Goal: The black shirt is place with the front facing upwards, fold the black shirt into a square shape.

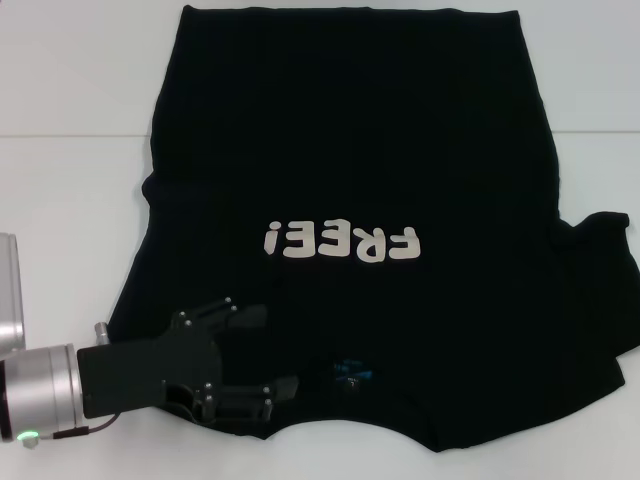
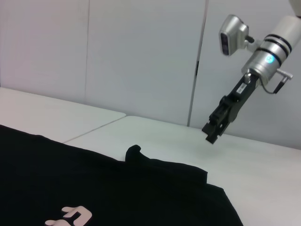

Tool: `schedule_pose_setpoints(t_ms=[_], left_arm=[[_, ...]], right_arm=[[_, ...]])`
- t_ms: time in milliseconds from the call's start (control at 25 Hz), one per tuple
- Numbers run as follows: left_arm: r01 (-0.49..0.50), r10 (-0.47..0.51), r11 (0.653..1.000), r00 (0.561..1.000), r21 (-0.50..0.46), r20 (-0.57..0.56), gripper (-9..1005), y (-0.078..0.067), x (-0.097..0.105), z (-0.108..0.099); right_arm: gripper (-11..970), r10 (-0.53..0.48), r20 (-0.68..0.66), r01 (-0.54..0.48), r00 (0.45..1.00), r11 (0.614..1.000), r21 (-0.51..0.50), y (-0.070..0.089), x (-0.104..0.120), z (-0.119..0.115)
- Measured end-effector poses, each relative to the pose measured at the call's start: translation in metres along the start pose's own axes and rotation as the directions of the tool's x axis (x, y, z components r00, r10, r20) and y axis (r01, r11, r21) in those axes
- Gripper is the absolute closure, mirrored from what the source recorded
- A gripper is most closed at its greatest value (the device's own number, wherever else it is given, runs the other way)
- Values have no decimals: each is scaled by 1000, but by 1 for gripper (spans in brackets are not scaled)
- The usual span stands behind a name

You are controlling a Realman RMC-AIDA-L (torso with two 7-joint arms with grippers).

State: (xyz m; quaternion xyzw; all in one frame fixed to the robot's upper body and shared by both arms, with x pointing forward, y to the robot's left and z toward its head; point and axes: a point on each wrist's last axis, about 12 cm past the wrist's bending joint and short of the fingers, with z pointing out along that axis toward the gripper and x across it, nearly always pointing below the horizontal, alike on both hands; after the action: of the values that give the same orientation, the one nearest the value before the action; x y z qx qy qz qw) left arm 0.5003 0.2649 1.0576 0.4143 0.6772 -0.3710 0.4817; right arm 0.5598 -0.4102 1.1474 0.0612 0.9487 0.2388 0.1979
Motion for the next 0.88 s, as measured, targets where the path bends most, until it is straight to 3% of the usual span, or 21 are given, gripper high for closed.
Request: schedule_pose_setpoints(t_ms=[600, 880], left_arm=[[9, -9, 1000, 1000, 2, 3, 47, -3, 3, 0], [9, -9, 1000, 1000, 4, 2, 48, -3, 3, 1]], right_arm=[[44, 61, -67, -63, 996, 998, -28, -6, 10, 35], [44, 43, -67, -47, 997, 997, -54, 6, 3, 48]])
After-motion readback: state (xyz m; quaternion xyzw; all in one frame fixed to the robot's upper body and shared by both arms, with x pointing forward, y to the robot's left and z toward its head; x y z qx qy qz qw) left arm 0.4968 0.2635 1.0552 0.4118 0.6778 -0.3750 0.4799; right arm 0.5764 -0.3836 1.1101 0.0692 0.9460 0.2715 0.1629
